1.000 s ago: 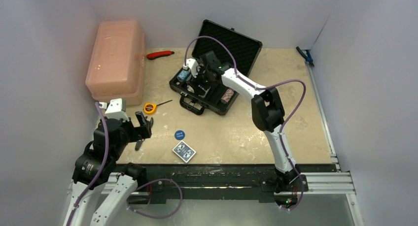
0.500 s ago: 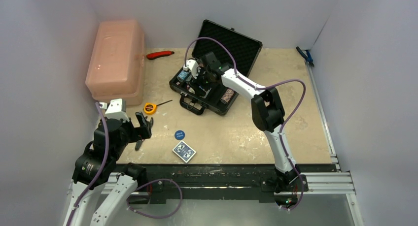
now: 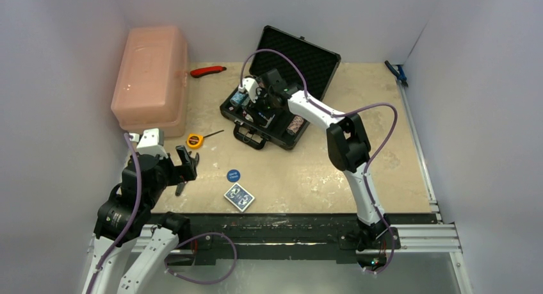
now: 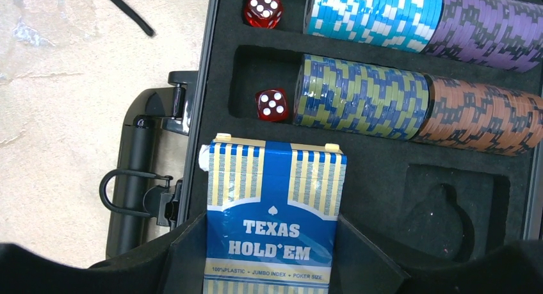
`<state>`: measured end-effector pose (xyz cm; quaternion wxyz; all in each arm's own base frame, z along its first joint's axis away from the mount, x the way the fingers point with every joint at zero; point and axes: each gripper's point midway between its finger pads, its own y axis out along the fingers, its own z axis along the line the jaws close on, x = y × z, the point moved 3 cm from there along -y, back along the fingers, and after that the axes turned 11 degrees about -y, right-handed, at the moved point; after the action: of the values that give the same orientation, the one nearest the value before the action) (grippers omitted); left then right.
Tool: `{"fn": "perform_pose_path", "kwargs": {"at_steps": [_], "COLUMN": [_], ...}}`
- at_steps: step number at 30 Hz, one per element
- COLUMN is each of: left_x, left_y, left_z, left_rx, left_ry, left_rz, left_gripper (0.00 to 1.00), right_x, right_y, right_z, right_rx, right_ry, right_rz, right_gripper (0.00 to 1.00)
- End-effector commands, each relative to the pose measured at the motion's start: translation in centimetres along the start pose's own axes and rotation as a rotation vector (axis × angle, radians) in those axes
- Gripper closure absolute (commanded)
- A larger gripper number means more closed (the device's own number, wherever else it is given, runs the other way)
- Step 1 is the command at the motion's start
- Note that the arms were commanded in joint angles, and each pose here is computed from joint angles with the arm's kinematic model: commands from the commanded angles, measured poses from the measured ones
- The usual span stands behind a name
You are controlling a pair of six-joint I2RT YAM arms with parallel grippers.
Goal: Pack up texas hold em set
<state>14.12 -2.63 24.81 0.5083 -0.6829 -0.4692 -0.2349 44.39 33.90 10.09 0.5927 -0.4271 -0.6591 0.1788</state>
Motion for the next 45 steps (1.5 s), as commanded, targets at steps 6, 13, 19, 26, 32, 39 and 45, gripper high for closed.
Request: {"fn": "perform_pose_path", "kwargs": {"at_steps": [6, 13, 19, 26, 32, 39, 45], "left_x": [0.8, 0.8, 0.8, 0.7, 0.7, 0.7, 0.7], "left_y": [-0.3, -0.4, -0.4, -0.3, -0.4, -0.5, -0.6], "left_z": [-0.1, -0.1, -0.1, 0.0, 0.0, 0.0, 0.0], "left_rx": [-0.009, -0.007, -0.008, 0.000, -0.004, -0.007, -0.008], "left_ry": [0.015, 0.015, 0.015, 0.015, 0.015, 0.014, 0.011], "left_rz": [-0.029, -0.028, -0.029, -0.023, -0.025, -0.028, -0.032], "left_gripper": [0.00, 0.00, 0.00, 0.00, 0.00, 0.00, 0.00], "right_x": [-4.3, -4.7, -4.0, -2.6, -1.1, 2.6, 5.5], "right_y": [0.6, 0.7, -0.3, -1.9, -3.0, -6.2, -10.8], "right_z": [0.3, 0.0, -0.2, -0.7, -0.8, -0.8, -1.3], "right_rx": [-0.038, -0.065, -0.075, -0.099, -0.096, -0.091, -0.133], "right_ry": [0.074, 0.092, 0.095, 0.092, 0.097, 0.120, 0.141], "right_rz": [0.189, 0.212, 0.200, 0.173, 0.119, -0.016, -0.109], "right_gripper": [1.00, 0.82, 0.50, 0.19, 0.01, 0.01, 0.01]}}
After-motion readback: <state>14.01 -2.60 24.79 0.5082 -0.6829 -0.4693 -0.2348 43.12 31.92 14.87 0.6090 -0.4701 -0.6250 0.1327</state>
